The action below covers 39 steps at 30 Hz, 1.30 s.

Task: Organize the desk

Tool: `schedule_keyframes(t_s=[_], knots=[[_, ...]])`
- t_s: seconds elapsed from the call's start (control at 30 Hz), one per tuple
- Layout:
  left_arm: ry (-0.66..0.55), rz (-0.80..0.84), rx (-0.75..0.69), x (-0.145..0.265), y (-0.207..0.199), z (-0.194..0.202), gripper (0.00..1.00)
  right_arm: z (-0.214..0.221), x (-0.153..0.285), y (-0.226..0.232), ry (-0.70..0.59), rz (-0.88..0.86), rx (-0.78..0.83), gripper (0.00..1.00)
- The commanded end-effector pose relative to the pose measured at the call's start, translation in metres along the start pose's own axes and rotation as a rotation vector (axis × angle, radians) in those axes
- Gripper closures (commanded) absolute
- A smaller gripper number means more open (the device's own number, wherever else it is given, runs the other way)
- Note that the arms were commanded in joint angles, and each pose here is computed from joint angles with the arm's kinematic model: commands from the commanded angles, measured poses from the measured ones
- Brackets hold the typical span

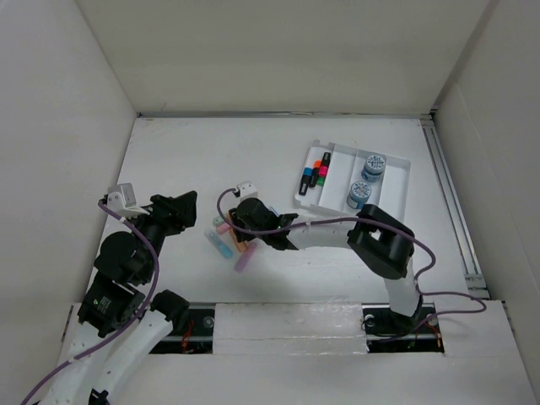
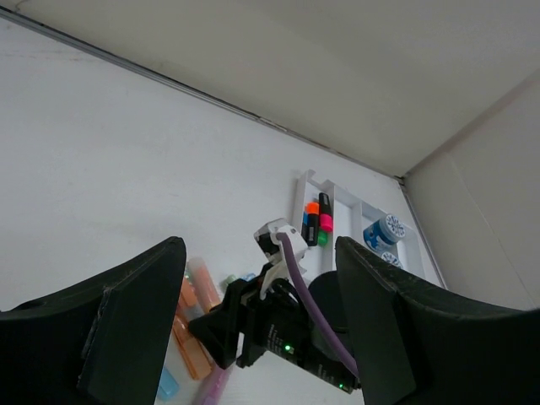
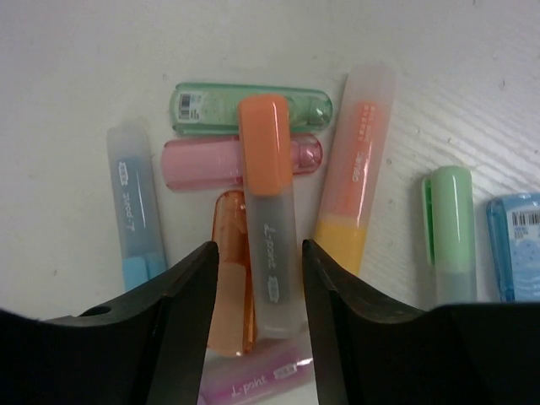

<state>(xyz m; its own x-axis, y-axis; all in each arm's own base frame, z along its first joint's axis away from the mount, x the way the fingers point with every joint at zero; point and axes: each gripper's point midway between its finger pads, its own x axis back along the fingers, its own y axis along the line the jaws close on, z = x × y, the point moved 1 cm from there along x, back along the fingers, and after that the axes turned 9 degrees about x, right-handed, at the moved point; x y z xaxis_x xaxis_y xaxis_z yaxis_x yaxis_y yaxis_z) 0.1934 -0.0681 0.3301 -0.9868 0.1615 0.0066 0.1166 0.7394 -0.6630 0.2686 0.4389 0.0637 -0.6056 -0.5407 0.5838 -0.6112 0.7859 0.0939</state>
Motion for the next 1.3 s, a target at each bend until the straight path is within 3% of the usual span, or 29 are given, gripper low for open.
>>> schedule_keyframes(t_s=[0.0,0.13,0.47,0.63,0.77,0.97,1.07,1.13,1.2,1.27], knots=[[-0.011,0.024,-0.004,-0.005,-0.006,-0.002,0.32,-0.035,-0.006,0.002,-0.069,0.033,0.008,0.51],[-0.009,0.022,-0.003,-0.005,-0.005,-0.001,0.32,-0.033,-0.019,-0.002,-0.056,0.083,0.012,0.61],[-0.015,0.028,-0.002,-0.003,-0.006,-0.003,0.32,-0.014,-0.037,-0.007,-0.013,0.126,0.008,0.53],[-0.015,0.032,-0.001,-0.002,-0.006,-0.003,0.32,-0.018,-0.033,-0.008,-0.031,0.128,-0.016,0.70],[-0.016,0.033,0.000,-0.002,-0.007,-0.003,0.32,-0.061,-0.008,0.003,-0.139,0.070,-0.059,0.77],[-0.024,0.038,0.003,0.001,-0.007,-0.005,0.32,-0.109,0.039,0.001,-0.276,0.048,-0.107,0.81],[-0.025,0.045,0.005,0.002,-0.008,-0.006,0.32,-0.121,0.060,-0.027,-0.328,0.087,-0.146,0.81],[-0.030,0.049,0.007,0.004,-0.008,-0.007,0.32,-0.116,0.071,-0.088,-0.338,0.202,-0.205,0.81],[-0.036,0.055,0.010,0.005,-0.008,-0.009,0.32,-0.114,0.074,-0.106,-0.336,0.228,-0.239,0.81],[-0.037,0.058,0.011,0.006,-0.009,-0.009,0.32,-0.106,0.087,-0.161,-0.338,0.320,-0.299,0.81]])
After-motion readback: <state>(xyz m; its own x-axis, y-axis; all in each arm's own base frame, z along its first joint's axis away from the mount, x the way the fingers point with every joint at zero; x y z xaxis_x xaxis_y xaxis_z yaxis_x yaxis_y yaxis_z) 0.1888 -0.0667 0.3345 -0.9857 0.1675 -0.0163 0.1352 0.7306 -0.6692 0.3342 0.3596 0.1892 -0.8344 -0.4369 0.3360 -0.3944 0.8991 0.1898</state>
